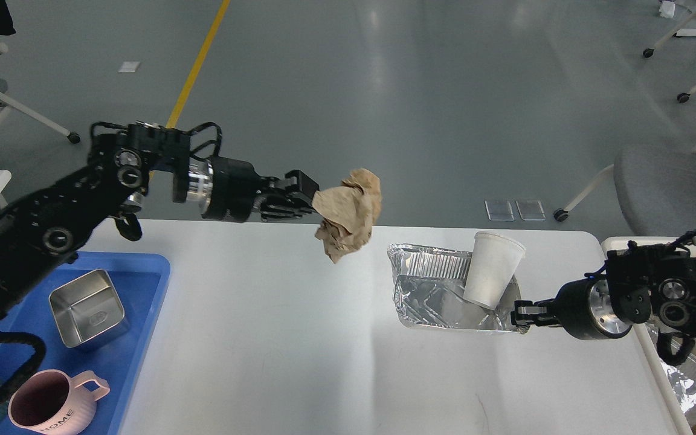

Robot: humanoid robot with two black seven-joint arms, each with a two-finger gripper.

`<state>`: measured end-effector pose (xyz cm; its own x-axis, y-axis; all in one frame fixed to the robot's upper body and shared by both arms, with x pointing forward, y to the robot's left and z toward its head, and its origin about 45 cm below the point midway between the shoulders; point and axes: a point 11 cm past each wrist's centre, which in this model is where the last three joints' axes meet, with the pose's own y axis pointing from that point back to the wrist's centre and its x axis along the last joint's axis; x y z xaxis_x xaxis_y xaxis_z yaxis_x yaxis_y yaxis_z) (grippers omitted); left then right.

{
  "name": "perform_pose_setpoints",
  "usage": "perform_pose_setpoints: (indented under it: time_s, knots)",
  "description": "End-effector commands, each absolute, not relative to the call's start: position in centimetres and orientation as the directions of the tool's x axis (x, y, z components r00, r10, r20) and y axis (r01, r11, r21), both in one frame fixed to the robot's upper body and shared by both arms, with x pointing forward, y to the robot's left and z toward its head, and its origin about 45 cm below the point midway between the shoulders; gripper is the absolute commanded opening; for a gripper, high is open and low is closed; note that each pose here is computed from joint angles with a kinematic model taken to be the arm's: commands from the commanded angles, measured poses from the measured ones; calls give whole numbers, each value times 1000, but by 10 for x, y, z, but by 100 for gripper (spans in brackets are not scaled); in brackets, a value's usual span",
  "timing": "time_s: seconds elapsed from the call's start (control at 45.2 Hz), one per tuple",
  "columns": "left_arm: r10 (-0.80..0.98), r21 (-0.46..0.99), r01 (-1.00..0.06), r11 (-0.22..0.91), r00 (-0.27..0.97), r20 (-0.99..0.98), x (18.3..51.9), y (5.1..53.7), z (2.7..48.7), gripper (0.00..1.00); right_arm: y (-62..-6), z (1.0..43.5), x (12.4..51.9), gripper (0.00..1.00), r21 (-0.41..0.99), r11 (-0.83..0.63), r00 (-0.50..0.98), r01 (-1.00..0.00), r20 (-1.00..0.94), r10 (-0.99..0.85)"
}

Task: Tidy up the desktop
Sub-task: 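Lift the crumpled paper with the left gripper over the foil tray, then drop the crumpled paper into the foil tray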

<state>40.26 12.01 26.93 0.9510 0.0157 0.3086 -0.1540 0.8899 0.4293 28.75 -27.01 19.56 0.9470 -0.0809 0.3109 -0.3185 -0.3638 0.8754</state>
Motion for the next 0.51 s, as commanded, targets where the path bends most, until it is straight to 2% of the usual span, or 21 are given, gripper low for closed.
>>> perform_pose_setpoints:
  time_s: [0.0,0.354,0.487]
  knots:
    - [-10,426,-125,896,954,300,398,79,253,0,-268,197,287,0,869,-384,949,-313,304,-85]
    - [-29,414,-102,904,954,298,385,-2,232,0,-265,197,286,0,870,-391,953,-300,294,-77]
    - [-48,438,-89,895,955,292,378,-15,220,6,-266,198,287,0,868,-391,951,-305,298,-81]
